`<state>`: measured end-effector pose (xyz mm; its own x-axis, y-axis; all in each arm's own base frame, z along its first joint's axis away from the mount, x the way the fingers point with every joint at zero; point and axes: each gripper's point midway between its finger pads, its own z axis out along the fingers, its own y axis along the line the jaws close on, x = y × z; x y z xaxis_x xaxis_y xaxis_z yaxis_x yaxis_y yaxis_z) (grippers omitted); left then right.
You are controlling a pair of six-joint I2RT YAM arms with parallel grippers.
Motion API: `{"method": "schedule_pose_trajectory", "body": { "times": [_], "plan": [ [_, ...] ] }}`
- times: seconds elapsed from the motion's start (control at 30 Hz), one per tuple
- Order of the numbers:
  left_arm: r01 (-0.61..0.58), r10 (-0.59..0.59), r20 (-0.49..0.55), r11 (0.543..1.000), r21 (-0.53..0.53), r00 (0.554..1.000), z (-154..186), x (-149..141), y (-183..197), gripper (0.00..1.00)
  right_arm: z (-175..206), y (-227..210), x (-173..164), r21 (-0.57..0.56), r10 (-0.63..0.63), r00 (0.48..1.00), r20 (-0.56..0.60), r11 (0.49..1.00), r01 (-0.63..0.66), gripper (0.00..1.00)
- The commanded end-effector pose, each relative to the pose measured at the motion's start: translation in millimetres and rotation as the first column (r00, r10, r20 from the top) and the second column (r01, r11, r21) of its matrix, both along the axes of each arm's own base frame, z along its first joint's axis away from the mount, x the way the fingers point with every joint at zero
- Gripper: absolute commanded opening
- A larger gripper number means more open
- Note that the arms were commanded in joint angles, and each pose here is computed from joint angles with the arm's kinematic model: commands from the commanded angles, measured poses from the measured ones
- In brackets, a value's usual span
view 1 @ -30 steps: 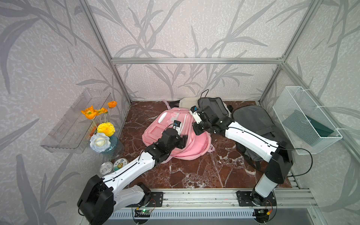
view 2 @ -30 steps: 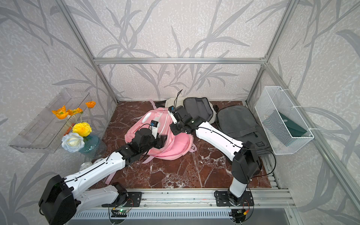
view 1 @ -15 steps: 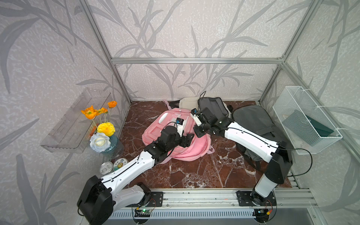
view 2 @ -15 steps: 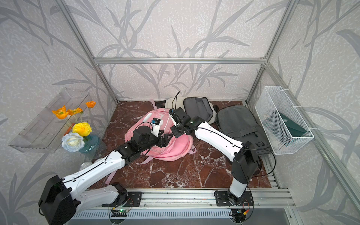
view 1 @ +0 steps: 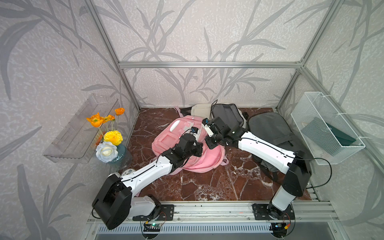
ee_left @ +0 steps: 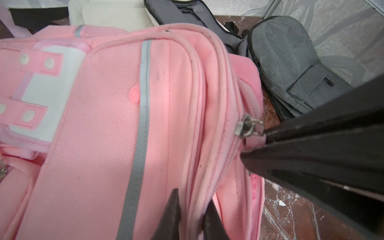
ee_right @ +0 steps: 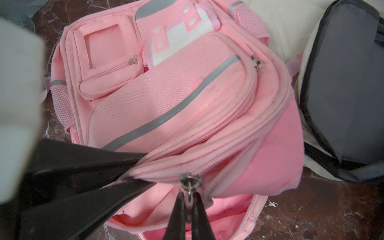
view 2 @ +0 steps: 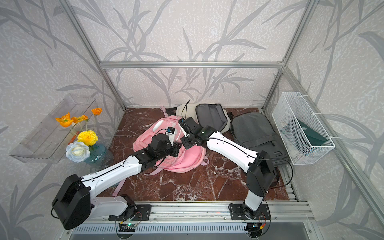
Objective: Zip up the backpack
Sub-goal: Zip the zipper on the backpack.
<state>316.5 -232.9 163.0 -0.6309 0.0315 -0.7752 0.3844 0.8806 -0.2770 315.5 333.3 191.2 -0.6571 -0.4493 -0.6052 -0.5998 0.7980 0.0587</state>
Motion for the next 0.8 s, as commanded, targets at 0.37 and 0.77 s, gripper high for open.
{"method": "schedule_pose_trajectory", "body": {
  "times": [0.37,0.77],
  "plan": [
    [-0.001,0.001,0.005,0.999,0.035,1.000,-2.1,-8.1,14.9,0.01,32.7,-47.2,31.1,-0.031,-0.170,0.984,0.054,0.985,0.172,0.00],
    [-0.021,0.018,0.053,0.999,0.050,0.998,1.8,-20.6,32.3,0.00,14.5,-99.4,85.2,-0.101,-0.359,0.933,-0.006,0.929,0.357,0.00]
  ]
}}
